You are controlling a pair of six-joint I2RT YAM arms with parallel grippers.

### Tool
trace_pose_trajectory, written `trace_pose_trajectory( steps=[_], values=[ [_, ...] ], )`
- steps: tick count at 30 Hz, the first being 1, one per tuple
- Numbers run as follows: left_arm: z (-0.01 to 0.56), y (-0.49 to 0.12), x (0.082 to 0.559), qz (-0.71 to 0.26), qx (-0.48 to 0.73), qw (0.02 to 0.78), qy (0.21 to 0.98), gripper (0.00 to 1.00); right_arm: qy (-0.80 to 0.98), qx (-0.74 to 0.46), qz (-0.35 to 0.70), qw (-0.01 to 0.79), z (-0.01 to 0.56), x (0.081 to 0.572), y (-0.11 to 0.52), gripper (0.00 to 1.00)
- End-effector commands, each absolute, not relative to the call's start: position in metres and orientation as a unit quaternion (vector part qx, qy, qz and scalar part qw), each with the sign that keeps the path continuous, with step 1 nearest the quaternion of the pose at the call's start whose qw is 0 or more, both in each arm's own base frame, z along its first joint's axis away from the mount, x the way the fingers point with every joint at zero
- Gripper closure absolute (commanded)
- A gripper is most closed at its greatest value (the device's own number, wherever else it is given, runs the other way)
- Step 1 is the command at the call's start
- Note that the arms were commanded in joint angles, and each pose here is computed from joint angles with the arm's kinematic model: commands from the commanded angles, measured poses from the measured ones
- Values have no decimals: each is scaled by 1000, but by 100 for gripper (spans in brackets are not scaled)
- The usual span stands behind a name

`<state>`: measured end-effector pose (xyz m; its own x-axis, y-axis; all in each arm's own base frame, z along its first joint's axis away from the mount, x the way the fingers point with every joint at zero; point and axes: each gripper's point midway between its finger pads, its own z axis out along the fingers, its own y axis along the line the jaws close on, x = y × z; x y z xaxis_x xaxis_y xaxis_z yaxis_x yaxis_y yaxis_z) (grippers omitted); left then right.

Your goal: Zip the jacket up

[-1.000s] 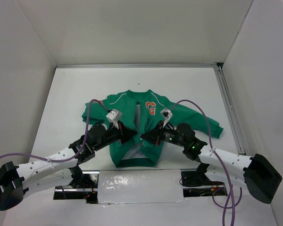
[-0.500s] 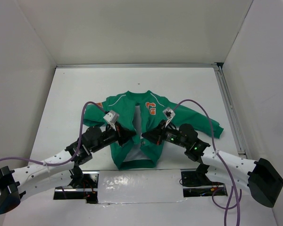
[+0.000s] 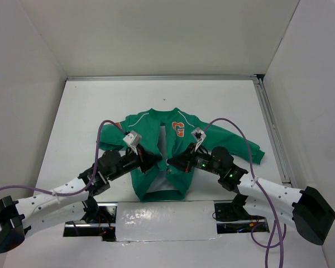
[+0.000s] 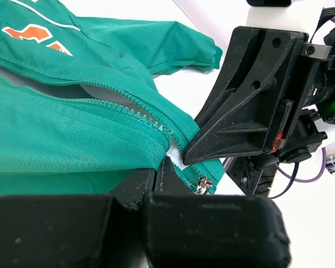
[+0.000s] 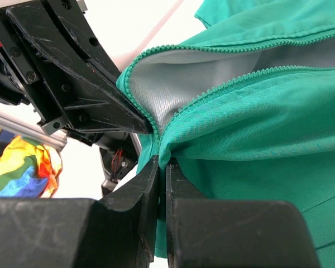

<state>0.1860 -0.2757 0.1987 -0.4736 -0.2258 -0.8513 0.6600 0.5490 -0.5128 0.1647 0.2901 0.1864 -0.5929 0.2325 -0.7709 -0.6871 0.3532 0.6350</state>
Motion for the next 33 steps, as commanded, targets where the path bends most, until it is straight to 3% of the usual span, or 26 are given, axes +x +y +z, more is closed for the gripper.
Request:
trace_pose_trajectory(
  steps=[1, 18, 24, 33],
  values=[
    [223, -284, 182, -490, 152, 507, 693, 100, 665, -171, 576, 444, 220, 162, 297, 100],
    [225, -288, 167, -532, 141, 472, 689, 100, 664, -171, 570, 454, 220, 164, 297, 100],
    [207, -269, 187, -463, 83, 475, 744, 100, 788, -151, 435, 409, 158, 176, 286, 95],
    [119, -234, 167, -392, 8, 378, 839, 100, 875, -194, 321, 307, 88, 144, 281, 77]
  ],
)
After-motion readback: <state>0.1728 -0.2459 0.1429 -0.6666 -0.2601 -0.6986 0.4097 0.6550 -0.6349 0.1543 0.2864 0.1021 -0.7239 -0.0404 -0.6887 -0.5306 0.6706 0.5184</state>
